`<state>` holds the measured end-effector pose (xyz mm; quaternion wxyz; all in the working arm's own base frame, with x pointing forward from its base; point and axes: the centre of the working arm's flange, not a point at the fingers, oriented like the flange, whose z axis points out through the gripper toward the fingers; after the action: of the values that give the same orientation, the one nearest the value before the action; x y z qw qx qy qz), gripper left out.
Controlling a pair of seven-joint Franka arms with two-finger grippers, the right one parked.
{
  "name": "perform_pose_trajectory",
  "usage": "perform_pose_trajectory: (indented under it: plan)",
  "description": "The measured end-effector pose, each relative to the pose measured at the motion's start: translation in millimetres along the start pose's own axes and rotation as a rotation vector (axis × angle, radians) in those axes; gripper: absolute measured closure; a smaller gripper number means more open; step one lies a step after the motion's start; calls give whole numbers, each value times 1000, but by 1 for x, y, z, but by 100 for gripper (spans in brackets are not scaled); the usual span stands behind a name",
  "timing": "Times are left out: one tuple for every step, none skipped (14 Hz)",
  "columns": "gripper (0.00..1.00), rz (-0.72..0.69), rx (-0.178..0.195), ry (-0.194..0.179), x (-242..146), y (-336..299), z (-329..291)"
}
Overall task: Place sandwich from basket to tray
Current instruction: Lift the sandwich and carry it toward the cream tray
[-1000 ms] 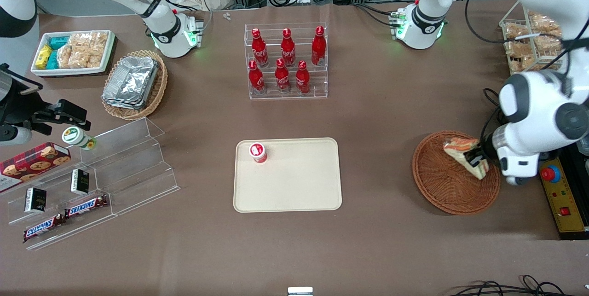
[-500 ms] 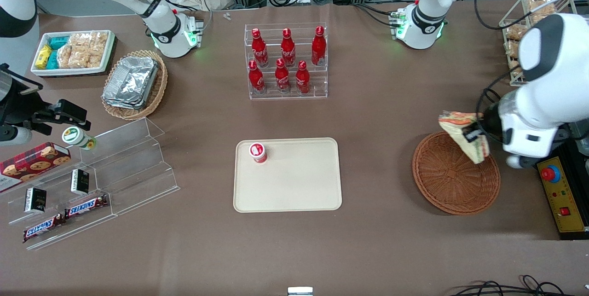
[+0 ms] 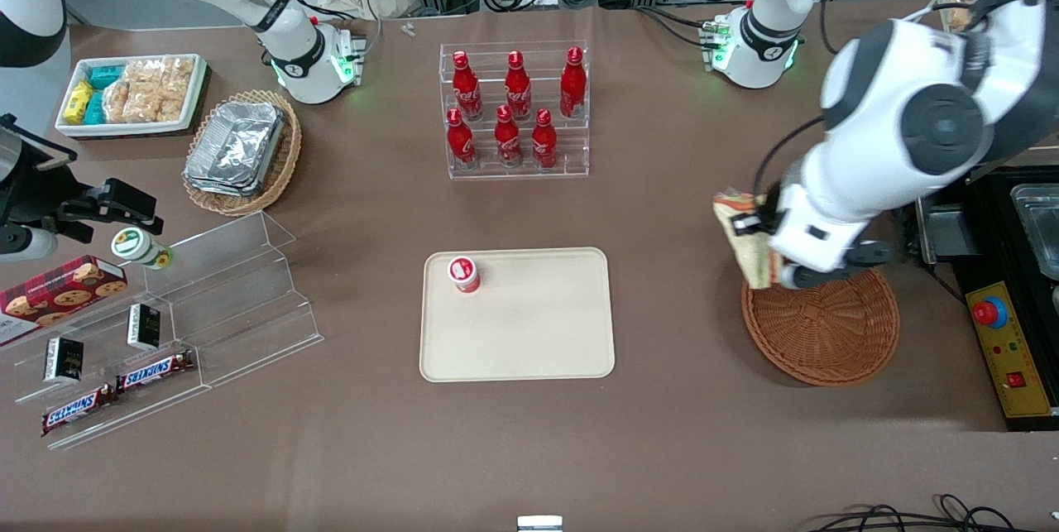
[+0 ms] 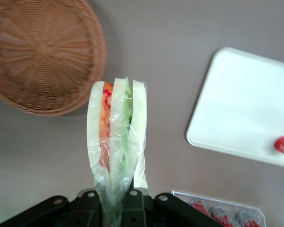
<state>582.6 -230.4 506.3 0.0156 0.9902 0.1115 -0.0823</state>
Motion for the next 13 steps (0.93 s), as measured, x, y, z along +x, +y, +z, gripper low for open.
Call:
perform_pose_trajectory:
  plan:
    - [85, 39, 17, 3, -9, 20, 8]
    - [85, 78, 41, 22, -16, 38, 17]
    - [85, 115, 61, 45, -22, 55, 26]
    - [85, 149, 74, 60, -28, 72, 37]
    - [85, 175, 75, 66, -31, 87, 50]
    - [85, 194, 64, 72, -31, 100, 64]
    - [85, 209, 47, 80, -29, 112, 79]
    - [85, 218, 28, 87, -26, 124, 96]
    - [85, 219, 6, 93, -24, 137, 116]
    - [85, 216, -16, 100, -20, 147, 135]
    - [85, 214, -37, 105, -15, 155, 153]
    - [85, 214, -51, 105, -11, 160, 169]
    - [85, 218, -57, 98, -9, 164, 185]
